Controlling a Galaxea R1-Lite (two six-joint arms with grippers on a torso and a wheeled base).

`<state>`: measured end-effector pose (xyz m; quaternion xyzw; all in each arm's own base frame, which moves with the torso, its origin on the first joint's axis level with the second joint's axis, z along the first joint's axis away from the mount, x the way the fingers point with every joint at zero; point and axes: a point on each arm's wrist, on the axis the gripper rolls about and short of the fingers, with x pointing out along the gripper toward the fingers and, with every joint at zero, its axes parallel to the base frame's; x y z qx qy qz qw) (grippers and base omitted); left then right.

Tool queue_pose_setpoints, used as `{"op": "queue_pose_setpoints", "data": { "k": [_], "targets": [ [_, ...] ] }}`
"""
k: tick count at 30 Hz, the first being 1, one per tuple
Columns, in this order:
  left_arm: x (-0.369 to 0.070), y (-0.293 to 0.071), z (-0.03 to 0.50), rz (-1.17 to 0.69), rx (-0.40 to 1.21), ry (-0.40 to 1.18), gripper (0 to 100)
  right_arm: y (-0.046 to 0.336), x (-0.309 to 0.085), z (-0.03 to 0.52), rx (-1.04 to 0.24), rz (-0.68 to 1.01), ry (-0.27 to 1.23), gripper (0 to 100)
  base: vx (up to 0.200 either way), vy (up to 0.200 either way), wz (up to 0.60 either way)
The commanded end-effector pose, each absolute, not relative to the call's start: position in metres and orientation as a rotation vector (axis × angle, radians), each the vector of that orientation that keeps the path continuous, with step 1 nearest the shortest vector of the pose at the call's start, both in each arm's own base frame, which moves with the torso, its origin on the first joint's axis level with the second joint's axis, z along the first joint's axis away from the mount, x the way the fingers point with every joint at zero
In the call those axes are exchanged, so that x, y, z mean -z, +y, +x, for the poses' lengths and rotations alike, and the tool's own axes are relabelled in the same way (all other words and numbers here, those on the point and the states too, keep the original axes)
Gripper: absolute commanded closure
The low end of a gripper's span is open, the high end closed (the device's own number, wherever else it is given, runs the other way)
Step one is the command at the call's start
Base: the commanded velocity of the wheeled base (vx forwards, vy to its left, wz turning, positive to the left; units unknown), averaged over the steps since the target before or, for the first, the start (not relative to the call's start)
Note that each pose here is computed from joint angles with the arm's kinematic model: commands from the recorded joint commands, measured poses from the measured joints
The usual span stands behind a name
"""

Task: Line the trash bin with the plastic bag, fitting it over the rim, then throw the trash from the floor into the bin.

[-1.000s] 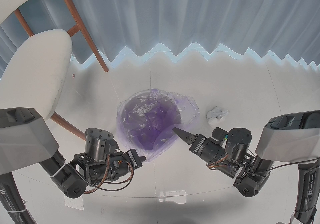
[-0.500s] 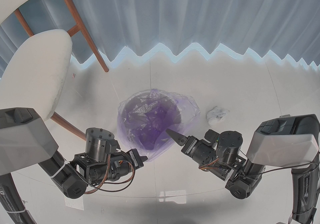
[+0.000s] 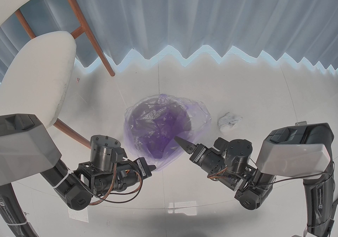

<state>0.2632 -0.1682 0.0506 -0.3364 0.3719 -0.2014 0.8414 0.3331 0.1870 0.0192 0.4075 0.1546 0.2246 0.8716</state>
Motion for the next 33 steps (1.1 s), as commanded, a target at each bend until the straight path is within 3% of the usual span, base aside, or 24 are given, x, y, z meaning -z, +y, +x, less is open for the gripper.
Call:
{"op": "queue_pose_setpoints", "data": {
  "k": [1, 4, 5, 23, 33],
  "targets": [
    [-0.050, -0.168, 0.263, -0.709, 0.425, 0.787, 100, 0.187, -0.022, 0.335, -0.477, 0.858, 0.300, 0, 0.000, 0.000, 0.00],
    [-0.050, -0.168, 0.263, -0.708, 0.425, 0.790, 100, 0.187, -0.022, 0.336, -0.479, 0.860, 0.294, 0, 0.000, 0.000, 0.00],
    [-0.050, -0.169, 0.262, -0.708, 0.426, 0.791, 100, 0.187, -0.022, 0.336, -0.478, 0.859, 0.295, 100, 0.000, 0.000, 0.00],
    [-0.045, -0.166, 0.262, -0.700, 0.412, 0.805, 100, 0.182, -0.013, 0.332, -0.452, 0.843, 0.331, 100, 0.000, 0.000, 0.00],
    [-0.017, -0.167, 0.265, -0.676, 0.365, 0.882, 100, 0.177, 0.008, 0.324, -0.417, 0.820, 0.412, 100, 0.000, 0.000, 0.00]
  ]
}}
